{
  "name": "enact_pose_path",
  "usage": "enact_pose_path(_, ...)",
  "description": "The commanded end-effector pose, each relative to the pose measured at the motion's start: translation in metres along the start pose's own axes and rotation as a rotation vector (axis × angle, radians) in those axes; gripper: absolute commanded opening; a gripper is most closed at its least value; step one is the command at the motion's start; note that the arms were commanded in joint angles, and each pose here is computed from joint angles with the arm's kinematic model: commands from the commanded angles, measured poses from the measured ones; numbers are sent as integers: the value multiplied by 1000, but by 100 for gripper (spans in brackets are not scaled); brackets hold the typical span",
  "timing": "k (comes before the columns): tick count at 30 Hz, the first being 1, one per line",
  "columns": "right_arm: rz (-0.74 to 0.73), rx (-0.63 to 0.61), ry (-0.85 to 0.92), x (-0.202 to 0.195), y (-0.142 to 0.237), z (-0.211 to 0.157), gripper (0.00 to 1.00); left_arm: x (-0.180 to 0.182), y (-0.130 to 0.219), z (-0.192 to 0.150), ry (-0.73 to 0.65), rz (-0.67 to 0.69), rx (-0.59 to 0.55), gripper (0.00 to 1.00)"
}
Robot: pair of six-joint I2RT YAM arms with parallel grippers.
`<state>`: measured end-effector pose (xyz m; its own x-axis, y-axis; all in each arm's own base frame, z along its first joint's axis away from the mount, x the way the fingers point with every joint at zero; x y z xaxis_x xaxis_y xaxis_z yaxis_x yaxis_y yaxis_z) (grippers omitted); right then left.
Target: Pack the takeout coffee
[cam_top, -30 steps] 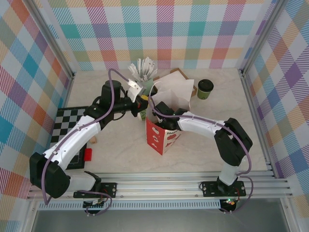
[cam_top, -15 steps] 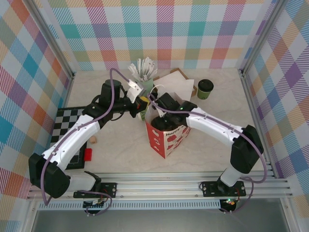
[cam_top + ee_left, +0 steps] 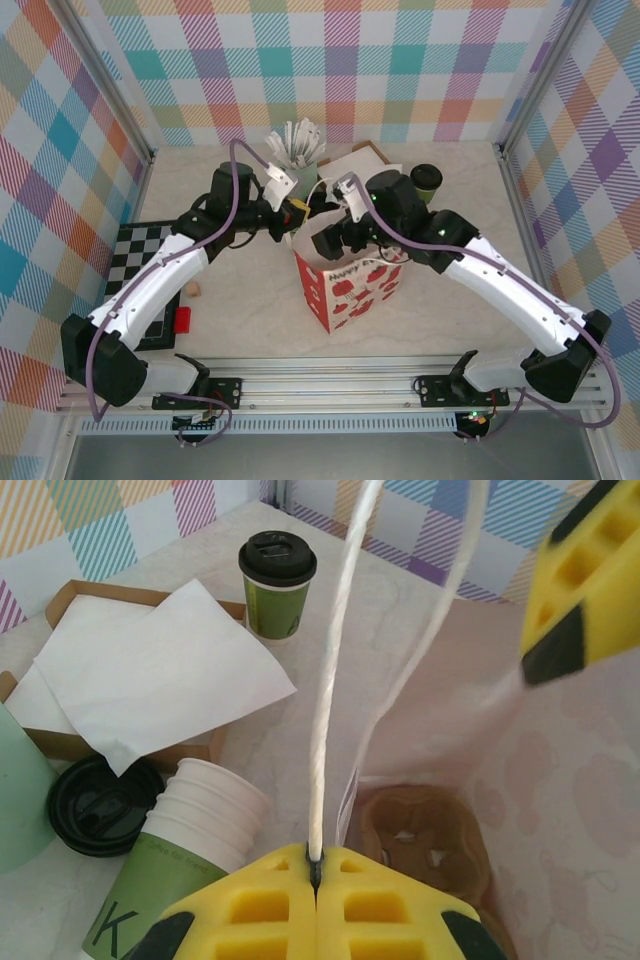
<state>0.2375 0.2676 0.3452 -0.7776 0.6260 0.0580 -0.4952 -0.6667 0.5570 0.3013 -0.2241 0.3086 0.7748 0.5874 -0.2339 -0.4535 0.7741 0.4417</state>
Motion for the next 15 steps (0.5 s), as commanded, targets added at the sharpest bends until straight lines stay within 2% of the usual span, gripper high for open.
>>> enact_pose_path(1,-141,30,-83,-28,21,10,100,-2,3,11,-10,-21,-10,0)
enact_pose_path(4,-275,144,-163,-62,29,-8,100,-3,2,13,-12,-39,-6,0)
enact_pose_path(10,-256,396,-285,-92,24,-55,96,-5,0,15,-12,-62,-8,0)
enact_pose_path(15,-258,547,-349,-94,17,-80,87,-5,0,16,-16,-61,-7,0)
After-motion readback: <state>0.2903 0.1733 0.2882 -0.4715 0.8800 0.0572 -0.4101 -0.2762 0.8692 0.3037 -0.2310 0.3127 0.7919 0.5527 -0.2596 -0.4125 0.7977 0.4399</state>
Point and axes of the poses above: each hand's point on the last joint's axis, 136 mm out from that joint toward the fingers, its own y axis back along the fingers, its own x axis along the line the jaws close on, z = x × y, the point moved 4 cm from there along y, back along the fingers, and after that the axes turned 8 degrees about y, right-handed, at the moved point
